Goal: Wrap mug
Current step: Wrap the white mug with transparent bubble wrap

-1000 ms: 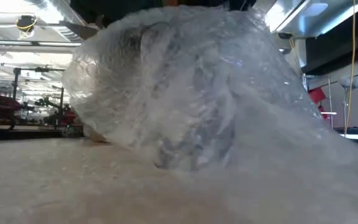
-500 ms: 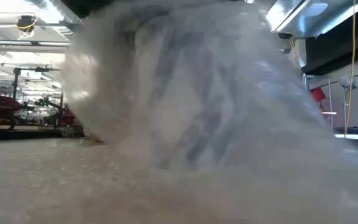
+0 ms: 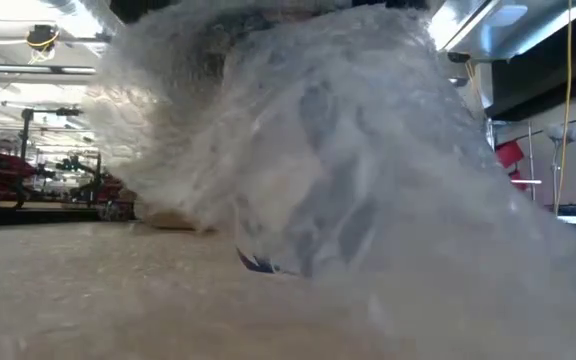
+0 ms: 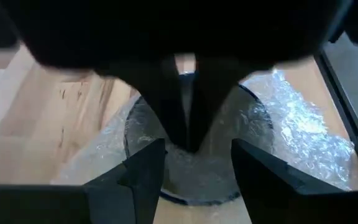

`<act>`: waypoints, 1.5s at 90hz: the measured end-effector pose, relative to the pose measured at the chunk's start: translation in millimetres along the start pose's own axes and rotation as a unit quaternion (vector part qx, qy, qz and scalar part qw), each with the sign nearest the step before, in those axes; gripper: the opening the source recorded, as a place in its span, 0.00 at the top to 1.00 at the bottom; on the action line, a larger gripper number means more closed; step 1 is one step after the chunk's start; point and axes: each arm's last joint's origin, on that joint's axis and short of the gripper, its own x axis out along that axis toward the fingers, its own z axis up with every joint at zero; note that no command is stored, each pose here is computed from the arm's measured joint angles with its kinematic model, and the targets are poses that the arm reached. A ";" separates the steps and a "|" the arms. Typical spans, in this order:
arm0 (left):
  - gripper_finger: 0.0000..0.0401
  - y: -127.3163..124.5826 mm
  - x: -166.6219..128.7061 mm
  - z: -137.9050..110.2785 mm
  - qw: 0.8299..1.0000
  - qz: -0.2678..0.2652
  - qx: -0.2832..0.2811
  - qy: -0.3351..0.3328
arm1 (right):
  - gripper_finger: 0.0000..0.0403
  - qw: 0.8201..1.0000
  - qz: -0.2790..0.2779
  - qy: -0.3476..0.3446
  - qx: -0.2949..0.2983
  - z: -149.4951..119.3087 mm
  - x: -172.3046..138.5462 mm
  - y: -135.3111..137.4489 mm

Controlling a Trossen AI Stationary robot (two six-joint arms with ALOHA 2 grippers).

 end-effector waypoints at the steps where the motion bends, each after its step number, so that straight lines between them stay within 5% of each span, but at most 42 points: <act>1: 0.58 0.0 0.0 0.1 1.000 0.000 0.000 0.000 | 1.00 1.000 0.001 -0.001 0.000 -0.6 0.8 -0.1; 22: 0.58 1.2 0.7 0.3 1.000 0.000 0.001 0.001 | 1.00 1.000 0.015 -0.011 -0.010 5.9 -4.4 3.6; 37: 0.58 0.7 -0.1 1.3 1.000 -0.001 0.000 -0.001 | 1.00 1.000 0.009 0.016 -0.023 14.4 -26.5 9.5; 67: 0.58 -6.3 -4.3 7.3 1.000 -0.006 0.011 0.004 | 1.00 0.999 0.000 -0.033 -0.020 28.7 -76.3 41.6; 108: 0.58 10.1 -52.6 31.5 0.998 0.027 -0.014 0.045 | 1.00 0.993 -0.115 -0.025 0.024 -2.6 -85.9 62.4; 122: 0.58 16.8 -74.6 19.3 0.991 0.057 -0.054 0.107 | 0.98 0.980 -0.181 0.007 0.077 -22.4 -92.2 63.2; 135: 0.58 18.2 -93.1 -2.2 0.978 0.097 -0.090 0.163 | 0.85 0.959 -0.248 0.020 0.133 -45.3 -103.0 68.8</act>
